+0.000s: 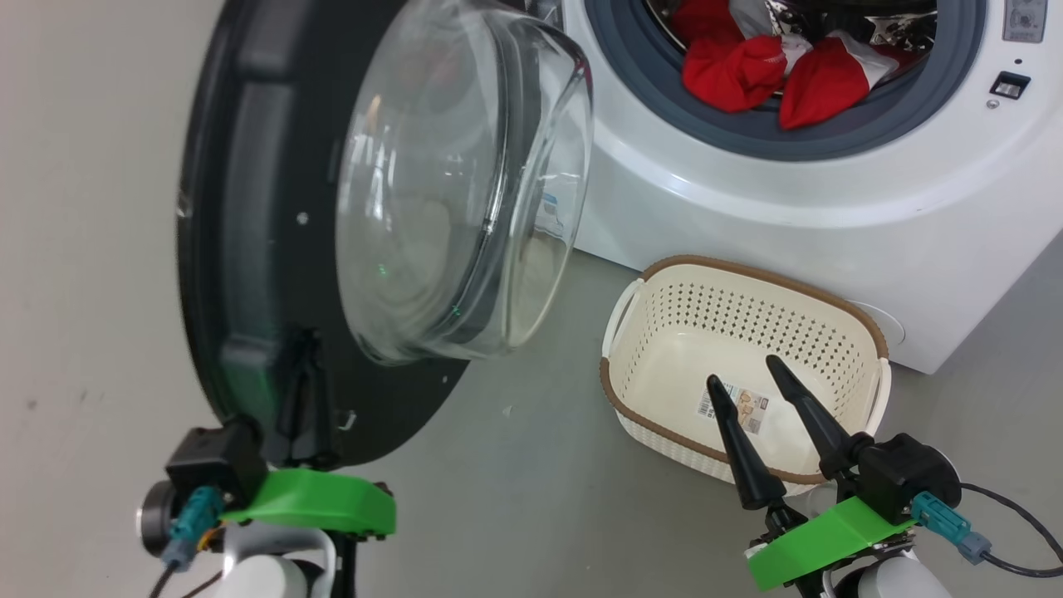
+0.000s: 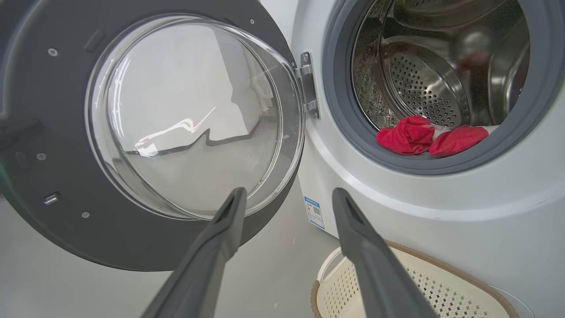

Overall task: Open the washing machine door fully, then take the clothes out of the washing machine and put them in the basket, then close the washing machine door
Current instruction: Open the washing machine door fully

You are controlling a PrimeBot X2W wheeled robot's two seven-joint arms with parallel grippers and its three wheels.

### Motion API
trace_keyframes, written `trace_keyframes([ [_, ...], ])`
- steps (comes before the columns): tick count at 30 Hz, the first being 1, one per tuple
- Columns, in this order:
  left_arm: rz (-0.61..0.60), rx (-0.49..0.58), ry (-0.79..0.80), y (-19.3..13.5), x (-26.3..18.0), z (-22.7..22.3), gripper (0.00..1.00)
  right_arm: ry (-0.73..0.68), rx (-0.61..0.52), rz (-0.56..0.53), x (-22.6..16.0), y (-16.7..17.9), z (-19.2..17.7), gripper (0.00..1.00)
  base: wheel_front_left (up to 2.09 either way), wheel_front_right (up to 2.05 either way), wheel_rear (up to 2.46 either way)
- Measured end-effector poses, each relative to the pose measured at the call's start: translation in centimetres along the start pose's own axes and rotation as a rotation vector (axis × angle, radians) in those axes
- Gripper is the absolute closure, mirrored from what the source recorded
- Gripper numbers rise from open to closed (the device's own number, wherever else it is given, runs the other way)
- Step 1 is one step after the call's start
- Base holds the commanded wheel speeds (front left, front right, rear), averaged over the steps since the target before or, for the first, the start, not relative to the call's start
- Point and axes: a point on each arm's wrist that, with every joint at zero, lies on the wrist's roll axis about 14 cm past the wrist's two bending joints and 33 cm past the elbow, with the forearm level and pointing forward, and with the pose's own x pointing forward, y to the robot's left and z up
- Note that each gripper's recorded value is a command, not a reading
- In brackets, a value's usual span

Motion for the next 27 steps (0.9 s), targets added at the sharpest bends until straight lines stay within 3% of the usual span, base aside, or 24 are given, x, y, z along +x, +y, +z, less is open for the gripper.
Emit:
trace_keyframes([
  [13,0.136,0.035,0.001,4.6,1.9,-0.3,1.00,0.044,-0.040,-0.010,-0.2,-1.0,-1.3,0.00,0.00,0.00,0.00],
  [27,0.185,0.057,-0.024,5.7,4.5,0.1,1.00,0.068,-0.039,-0.017,-0.1,-1.7,-1.8,0.00,0.00,0.00,0.00],
])
